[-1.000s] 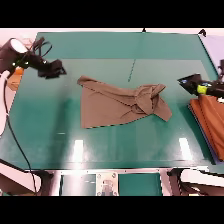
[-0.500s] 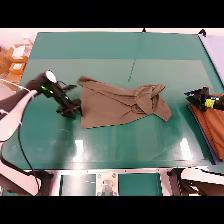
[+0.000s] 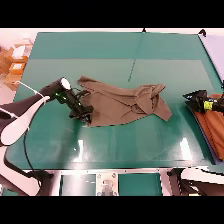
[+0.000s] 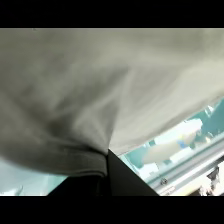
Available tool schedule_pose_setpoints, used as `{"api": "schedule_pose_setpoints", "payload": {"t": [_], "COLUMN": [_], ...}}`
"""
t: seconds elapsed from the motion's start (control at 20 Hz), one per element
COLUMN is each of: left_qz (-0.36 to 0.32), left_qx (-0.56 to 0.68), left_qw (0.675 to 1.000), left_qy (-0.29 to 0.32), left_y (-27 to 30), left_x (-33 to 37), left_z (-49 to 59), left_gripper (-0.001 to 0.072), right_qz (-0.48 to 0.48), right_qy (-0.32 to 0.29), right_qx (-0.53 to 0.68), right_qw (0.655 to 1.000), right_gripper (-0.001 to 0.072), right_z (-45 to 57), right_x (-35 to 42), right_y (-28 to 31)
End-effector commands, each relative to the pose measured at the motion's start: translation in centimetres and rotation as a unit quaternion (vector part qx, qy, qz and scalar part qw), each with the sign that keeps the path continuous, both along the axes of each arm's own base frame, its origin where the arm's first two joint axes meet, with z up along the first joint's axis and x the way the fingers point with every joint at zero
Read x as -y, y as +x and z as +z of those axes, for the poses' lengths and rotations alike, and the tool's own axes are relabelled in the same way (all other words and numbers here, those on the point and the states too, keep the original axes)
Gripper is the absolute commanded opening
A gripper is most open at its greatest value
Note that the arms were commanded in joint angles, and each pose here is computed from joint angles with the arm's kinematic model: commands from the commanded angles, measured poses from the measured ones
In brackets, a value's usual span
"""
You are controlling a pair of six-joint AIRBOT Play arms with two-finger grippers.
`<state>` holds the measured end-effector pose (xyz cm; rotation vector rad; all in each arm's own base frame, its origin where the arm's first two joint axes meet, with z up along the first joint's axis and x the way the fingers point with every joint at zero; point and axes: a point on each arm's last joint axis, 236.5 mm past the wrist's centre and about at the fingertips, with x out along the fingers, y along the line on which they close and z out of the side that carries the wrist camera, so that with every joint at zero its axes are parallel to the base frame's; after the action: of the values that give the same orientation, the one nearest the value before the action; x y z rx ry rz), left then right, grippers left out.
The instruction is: Fold the shirts.
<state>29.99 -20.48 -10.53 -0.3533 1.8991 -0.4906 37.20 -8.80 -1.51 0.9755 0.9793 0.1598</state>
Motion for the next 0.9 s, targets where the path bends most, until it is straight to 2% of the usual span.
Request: {"api": "schedule_pose_setpoints", "payload": {"t": [0.0, 0.15, 0.25, 0.45, 0.7, 0.75, 0.8, 0.85], "left_qz": [0.027, 0.056, 0.058, 0.061, 0.059, 0.060, 0.061, 0.064], "left_qx": [0.038, 0.139, 0.168, 0.171, 0.173, 0.179, 0.187, 0.200], "left_qw": [0.999, 0.988, 0.983, 0.983, 0.982, 0.981, 0.980, 0.977], "left_qy": [0.008, 0.031, 0.039, 0.039, 0.039, 0.038, 0.037, 0.035], "left_y": [2.5, 5.3, 5.0, 4.7, 4.7, 4.9, 5.2, 5.7], "left_x": [-2.1, -4.1, -4.7, -4.8, -4.8, -4.8, -4.8, -4.8], "left_z": [0.3, 2.3, 2.7, 2.0, 2.1, 2.3, 2.7, 3.3], "left_gripper": [0.0027, 0.0026, 0.0027, 0.0027, 0.0027, 0.0027, 0.0027, 0.0027], "right_qz": [0.011, 0.014, 0.029, 0.125, 0.175, 0.179, 0.179, 0.182], "right_qy": [-0.014, -0.006, 0.010, 0.029, 0.018, 0.022, 0.029, 0.048], "right_qx": [-0.023, -0.038, -0.055, -0.083, -0.105, -0.106, -0.103, -0.095], "right_qw": [1.000, 0.999, 0.998, 0.988, 0.979, 0.978, 0.978, 0.978], "right_gripper": [0.0502, 0.0503, 0.0503, 0.0502, 0.0488, 0.0443, 0.0275, 0.0062], "right_z": [-1.5, -2.8, -4.1, -6.7, -9.5, -9.6, -9.3, -8.4], "right_x": [0.2, 0.2, -0.9, -7.2, -11.9, -12.4, -12.8, -13.5], "right_y": [-0.8, -1.0, -1.2, -1.1, -0.7, -0.7, -0.5, -0.2]}}
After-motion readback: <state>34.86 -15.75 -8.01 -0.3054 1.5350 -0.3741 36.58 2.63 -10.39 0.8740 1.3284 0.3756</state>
